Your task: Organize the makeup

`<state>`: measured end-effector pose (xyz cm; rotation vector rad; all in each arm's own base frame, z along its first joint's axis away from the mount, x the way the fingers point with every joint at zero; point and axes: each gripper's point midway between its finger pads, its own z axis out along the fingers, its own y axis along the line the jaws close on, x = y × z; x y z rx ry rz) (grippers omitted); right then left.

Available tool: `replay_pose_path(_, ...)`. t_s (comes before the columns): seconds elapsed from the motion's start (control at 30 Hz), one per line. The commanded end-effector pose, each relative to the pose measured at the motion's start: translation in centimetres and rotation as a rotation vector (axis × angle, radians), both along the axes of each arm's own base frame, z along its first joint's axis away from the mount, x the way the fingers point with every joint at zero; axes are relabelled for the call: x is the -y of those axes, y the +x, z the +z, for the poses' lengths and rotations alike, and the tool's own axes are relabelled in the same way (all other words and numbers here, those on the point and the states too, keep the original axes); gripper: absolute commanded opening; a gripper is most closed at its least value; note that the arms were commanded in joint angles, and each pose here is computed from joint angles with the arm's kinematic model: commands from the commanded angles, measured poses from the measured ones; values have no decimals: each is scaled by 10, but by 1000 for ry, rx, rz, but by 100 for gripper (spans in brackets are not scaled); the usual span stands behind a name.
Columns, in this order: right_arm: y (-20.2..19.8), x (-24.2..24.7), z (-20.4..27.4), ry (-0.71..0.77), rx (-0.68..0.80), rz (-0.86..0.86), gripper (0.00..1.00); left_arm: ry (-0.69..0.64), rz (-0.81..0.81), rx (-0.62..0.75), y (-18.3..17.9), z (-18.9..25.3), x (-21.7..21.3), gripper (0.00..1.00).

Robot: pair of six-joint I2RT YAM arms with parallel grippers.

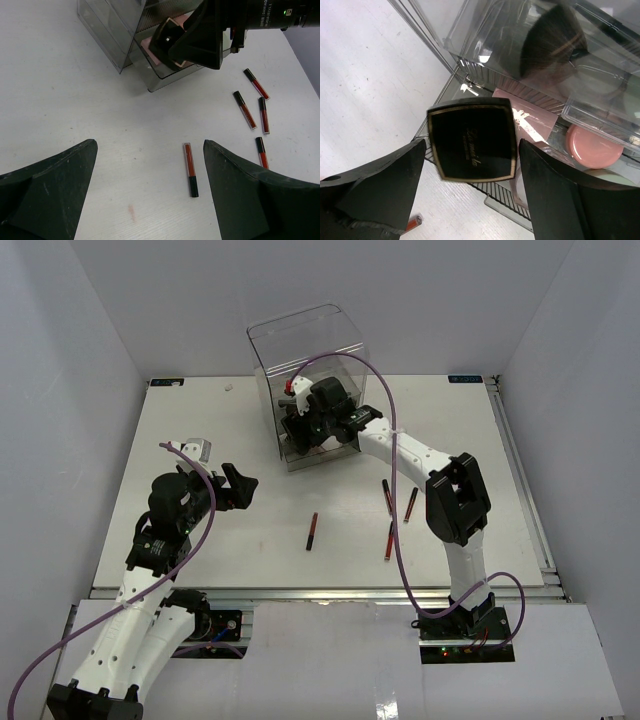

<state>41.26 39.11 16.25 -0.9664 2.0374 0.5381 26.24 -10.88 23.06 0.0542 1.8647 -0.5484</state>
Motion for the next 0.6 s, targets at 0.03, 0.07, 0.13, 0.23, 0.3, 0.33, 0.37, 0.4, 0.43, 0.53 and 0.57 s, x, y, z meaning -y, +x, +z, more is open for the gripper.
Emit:
replay_pose_path(0.03,4,-5,10,41,32,2,90,-11,0,23,0,5,0,98)
replay_pose_path(0.07,3,-4,11,41,34,6,90,-11,0,24,0,5,0,98)
replay_pose_path(0.13,-2,-3,15,45,37,17,90,-11,0,23,0,5,0,98)
replay_pose_path(0.23,-11,0,29,59,54,49,90,-11,-2,23,0,5,1,98)
replay_pose_path(0.3,-21,5,43,61,90,96,90,-10,-4,24,-1,6,1,98)
replay_pose_path(0.33,-27,7,53,55,129,150,90,-11,-5,24,-1,6,1,98)
replay_pose_path(0.37,-34,9,63,50,169,203,90,-11,-5,25,-1,6,1,98)
replay_pose_path(0.4,-43,12,68,40,203,267,90,-11,-6,25,-1,6,1,98)
replay_pose_path(0.43,-55,16,67,25,225,350,90,-11,-7,24,-1,6,1,98)
replay_pose_path(0.53,-95,27,76,10,332,617,92,-12,-11,27,-1,6,2,98)
replay_pose_path(0.57,-105,31,73,-1,365,680,93,-12,-12,27,-2,6,2,98)
